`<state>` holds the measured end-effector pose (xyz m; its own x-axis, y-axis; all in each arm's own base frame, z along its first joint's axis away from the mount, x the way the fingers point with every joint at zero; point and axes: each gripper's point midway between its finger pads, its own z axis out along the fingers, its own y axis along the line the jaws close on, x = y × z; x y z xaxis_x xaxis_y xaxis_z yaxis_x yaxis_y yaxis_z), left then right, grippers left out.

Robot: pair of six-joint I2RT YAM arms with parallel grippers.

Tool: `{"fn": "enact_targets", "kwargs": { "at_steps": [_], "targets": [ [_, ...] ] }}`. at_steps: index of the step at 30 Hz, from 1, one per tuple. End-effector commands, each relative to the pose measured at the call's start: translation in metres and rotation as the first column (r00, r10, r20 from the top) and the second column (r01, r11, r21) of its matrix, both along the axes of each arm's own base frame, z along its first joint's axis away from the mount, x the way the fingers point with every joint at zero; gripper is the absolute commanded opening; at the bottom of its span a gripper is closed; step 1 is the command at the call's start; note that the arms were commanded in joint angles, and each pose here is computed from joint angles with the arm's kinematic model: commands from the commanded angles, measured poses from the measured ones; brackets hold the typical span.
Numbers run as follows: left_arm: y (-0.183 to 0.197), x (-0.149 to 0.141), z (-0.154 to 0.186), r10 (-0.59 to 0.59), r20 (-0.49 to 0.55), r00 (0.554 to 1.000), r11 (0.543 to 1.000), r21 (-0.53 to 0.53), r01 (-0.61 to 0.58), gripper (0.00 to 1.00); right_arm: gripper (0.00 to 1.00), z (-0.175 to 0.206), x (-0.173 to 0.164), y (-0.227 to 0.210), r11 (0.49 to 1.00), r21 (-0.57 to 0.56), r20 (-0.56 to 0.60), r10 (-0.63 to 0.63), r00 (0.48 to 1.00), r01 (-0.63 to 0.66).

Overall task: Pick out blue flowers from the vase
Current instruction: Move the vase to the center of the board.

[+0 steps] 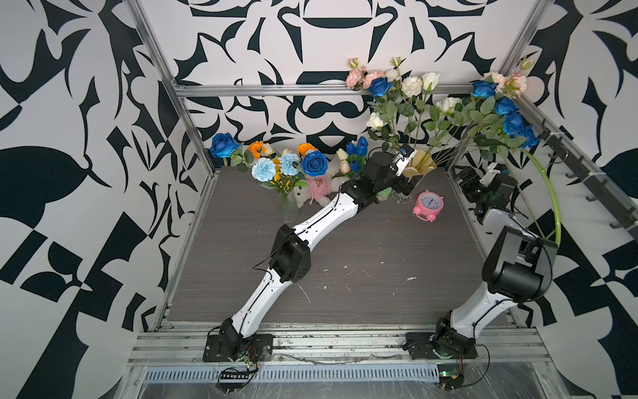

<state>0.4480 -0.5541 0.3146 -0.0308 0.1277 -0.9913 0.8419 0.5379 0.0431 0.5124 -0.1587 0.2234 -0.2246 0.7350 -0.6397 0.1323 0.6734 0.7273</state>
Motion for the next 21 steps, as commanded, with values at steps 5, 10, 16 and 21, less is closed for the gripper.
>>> {"fn": "enact_targets", "kwargs": {
  "at_steps": [5, 10, 16, 21],
  "targets": [
    [0.015, 0.008, 0.014, 0.011, 0.003, 1.000, 1.000, -0.009, -0.011, 0.99, 0.87, 0.021, -0.004, 0.025, 0.993, -0.082, 0.009, 0.086, 0.996, -0.085],
    [0.022, -0.010, 0.035, -0.024, 0.009, 1.000, 0.999, -0.025, 0.025, 0.99, 0.83, 0.010, -0.025, 0.066, 0.977, -0.136, -0.077, 0.153, 0.985, -0.163],
    [0.027, -0.041, 0.066, -0.087, 0.044, 0.995, 0.995, -0.048, 0.090, 0.99, 0.82, 0.022, -0.032, 0.106, 0.967, -0.095, -0.080, 0.230, 0.970, -0.237],
    [0.034, -0.057, 0.088, -0.116, 0.067, 0.991, 0.990, -0.078, 0.121, 0.99, 0.80, 0.028, -0.019, 0.108, 0.974, -0.034, -0.071, 0.221, 0.973, -0.224]
  ]
}}
